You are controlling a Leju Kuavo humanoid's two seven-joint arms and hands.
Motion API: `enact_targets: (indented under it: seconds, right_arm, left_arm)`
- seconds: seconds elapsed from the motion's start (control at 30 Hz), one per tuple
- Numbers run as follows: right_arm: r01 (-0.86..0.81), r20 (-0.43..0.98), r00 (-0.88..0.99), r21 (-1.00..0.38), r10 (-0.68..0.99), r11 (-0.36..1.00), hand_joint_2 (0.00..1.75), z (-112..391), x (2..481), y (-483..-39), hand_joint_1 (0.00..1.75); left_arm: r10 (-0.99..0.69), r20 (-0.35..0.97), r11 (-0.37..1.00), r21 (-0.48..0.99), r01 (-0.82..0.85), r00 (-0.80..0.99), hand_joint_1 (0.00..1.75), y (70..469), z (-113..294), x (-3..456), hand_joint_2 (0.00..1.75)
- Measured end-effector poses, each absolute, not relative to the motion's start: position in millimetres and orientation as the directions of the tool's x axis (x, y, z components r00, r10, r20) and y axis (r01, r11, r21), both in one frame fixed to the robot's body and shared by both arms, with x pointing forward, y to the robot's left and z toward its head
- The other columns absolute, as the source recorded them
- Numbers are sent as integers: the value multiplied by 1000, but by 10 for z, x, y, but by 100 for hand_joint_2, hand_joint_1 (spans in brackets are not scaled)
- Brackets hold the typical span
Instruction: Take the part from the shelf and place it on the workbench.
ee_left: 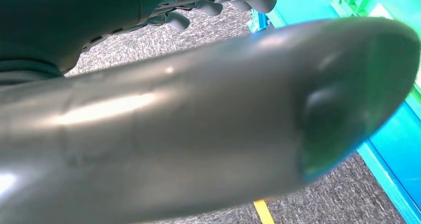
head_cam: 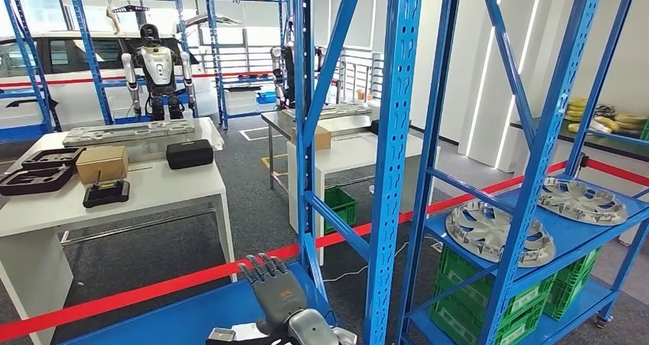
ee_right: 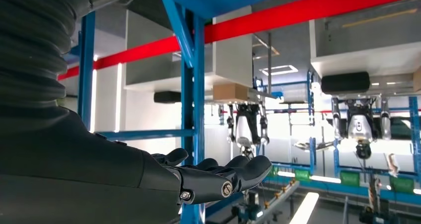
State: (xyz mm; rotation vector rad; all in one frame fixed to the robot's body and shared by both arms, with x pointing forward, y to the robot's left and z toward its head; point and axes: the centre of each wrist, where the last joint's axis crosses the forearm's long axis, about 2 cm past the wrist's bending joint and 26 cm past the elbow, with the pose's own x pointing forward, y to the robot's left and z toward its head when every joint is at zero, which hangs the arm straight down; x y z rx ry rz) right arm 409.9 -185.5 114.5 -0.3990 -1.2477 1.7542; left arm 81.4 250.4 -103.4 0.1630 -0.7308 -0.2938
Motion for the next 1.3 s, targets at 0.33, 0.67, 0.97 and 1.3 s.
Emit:
enact_targets:
  seconds: [0.33, 0.67, 0.97, 1.3]
  right_arm:
    - [-659, 316, -424, -751, 849, -50, 175, 1123, 4074, -1818, 0]
    - [-706, 425, -422, -708, 801, 4, 175, 1005, 3987, -1829, 0]
    - [-645, 510, -425, -750, 748, 145, 175, 886, 3903, -1869, 0]
    - [-444, 700, -408, -713, 586, 543, 175, 818, 3824, -1835, 0]
  left_arm:
    - [-319, 626, 947, 248, 206, 712, 0, 2507, -1034, 819, 0]
    - [-320, 627, 947, 244, 211, 710, 0, 2501, -1031, 832, 0]
    - [-316, 629, 948, 237, 212, 710, 0, 2475, -1032, 815, 0]
    - [-318, 631, 947, 237, 215, 708, 0, 2449, -1035, 787, 0]
